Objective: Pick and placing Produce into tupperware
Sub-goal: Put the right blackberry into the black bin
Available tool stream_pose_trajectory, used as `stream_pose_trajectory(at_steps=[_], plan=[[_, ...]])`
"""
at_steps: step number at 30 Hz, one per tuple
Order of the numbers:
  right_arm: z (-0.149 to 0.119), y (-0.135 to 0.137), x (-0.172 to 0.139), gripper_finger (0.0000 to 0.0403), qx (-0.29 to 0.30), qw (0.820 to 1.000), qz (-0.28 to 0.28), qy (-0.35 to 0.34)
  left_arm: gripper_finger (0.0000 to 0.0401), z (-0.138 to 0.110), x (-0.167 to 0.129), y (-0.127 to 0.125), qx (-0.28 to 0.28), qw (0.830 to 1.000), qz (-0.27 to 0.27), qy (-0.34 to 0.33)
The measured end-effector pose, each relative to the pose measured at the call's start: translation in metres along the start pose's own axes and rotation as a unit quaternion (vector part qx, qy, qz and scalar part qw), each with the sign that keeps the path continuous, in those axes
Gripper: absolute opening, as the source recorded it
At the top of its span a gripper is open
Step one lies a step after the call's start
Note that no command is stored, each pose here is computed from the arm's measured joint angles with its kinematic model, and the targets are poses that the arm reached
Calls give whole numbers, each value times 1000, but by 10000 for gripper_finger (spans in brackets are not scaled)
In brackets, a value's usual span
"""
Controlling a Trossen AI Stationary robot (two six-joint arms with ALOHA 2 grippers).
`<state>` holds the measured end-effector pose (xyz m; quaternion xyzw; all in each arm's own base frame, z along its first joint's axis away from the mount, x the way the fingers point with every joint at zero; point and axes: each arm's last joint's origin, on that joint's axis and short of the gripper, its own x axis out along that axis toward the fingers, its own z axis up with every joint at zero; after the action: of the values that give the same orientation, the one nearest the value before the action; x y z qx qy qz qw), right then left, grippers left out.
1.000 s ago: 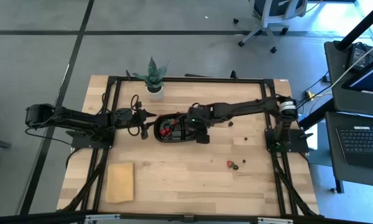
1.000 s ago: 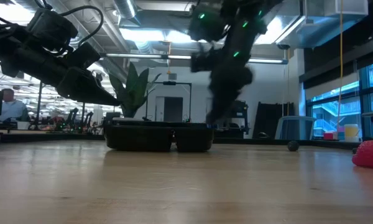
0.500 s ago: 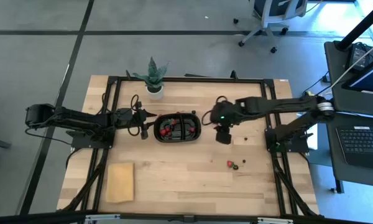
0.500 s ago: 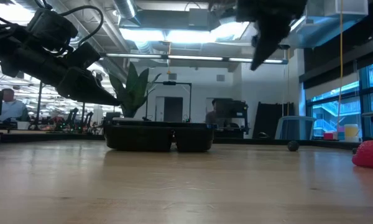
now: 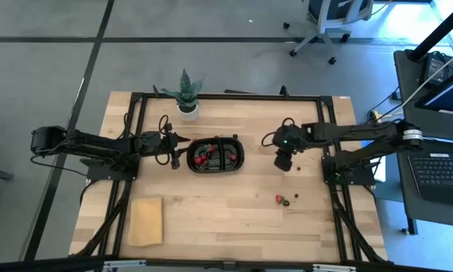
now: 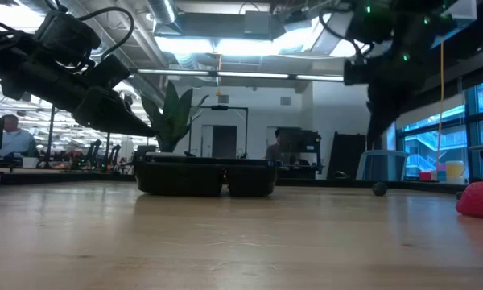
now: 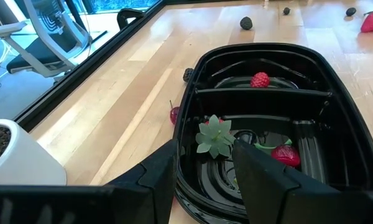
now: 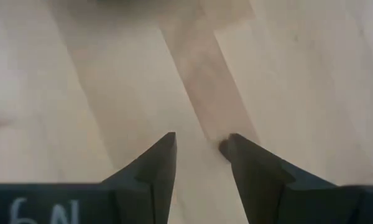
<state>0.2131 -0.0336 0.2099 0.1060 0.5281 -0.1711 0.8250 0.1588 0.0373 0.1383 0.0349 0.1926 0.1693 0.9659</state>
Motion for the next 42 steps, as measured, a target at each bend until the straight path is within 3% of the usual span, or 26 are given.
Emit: stream_pose_trajectory(at_steps=[8,14,20,42], plan=[[-14,-13,20,159,18,1000,-14,9,147,0,0,0,0,1000,0,0],[-15,-24,24,216,44,999,-24,9,147,0,0,0,0,1000,0,-1],[-17,-26,26,254,21,999,-26,13,147,0,0,0,0,1000,0,-1],[-13,-25,36,259,-4,1000,-25,10,147,0,0,0,0,1000,0,-1]])
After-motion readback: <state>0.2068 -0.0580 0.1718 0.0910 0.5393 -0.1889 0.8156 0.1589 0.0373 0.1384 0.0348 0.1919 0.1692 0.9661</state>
